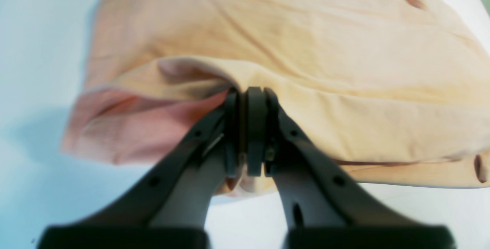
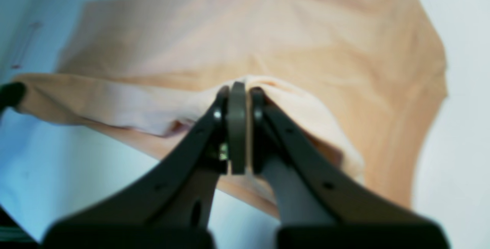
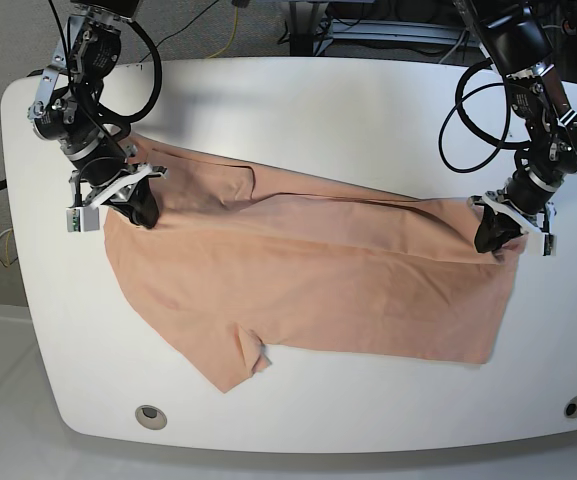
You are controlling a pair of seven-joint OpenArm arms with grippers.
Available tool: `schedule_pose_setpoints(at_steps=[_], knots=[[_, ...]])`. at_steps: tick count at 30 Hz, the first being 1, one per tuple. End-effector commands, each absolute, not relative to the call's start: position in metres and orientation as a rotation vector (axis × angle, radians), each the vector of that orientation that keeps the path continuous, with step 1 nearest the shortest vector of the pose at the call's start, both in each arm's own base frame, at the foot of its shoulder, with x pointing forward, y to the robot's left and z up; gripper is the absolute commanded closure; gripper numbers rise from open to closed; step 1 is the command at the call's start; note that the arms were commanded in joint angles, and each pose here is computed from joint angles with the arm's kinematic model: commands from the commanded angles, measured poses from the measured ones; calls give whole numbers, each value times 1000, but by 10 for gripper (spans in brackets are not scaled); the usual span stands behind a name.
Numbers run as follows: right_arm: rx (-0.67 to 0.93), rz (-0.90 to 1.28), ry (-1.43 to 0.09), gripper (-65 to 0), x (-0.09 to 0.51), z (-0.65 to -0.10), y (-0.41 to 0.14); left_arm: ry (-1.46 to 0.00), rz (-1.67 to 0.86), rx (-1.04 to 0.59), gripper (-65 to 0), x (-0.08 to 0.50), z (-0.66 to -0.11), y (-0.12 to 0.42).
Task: Fold the T-shirt properly
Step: 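Lower the left gripper with its fabric toward the shirt's side seam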
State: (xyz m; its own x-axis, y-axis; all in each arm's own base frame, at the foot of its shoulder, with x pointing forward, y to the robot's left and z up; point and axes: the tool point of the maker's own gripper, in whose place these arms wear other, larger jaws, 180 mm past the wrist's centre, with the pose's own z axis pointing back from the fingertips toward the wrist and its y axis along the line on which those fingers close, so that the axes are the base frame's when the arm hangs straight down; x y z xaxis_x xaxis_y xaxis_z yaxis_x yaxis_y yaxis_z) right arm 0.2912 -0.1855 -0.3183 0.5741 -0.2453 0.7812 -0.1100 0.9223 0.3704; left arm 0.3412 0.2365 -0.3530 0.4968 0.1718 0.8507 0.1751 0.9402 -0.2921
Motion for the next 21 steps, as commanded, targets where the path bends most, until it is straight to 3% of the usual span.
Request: schedule_pose_setpoints(at_steps=[1,14,21], knots=[[384,-64,-1009,0,298,-307,-190,-1125,-9,-360,-17,350,-334,243],[387,-96,-966,-5,303,-324,-196,-1140,-20,-334,-17,352,-327,254],[365,-98,-953,-152,303,-328,-199,-1180,-26,-314,-17,354,-318,263]])
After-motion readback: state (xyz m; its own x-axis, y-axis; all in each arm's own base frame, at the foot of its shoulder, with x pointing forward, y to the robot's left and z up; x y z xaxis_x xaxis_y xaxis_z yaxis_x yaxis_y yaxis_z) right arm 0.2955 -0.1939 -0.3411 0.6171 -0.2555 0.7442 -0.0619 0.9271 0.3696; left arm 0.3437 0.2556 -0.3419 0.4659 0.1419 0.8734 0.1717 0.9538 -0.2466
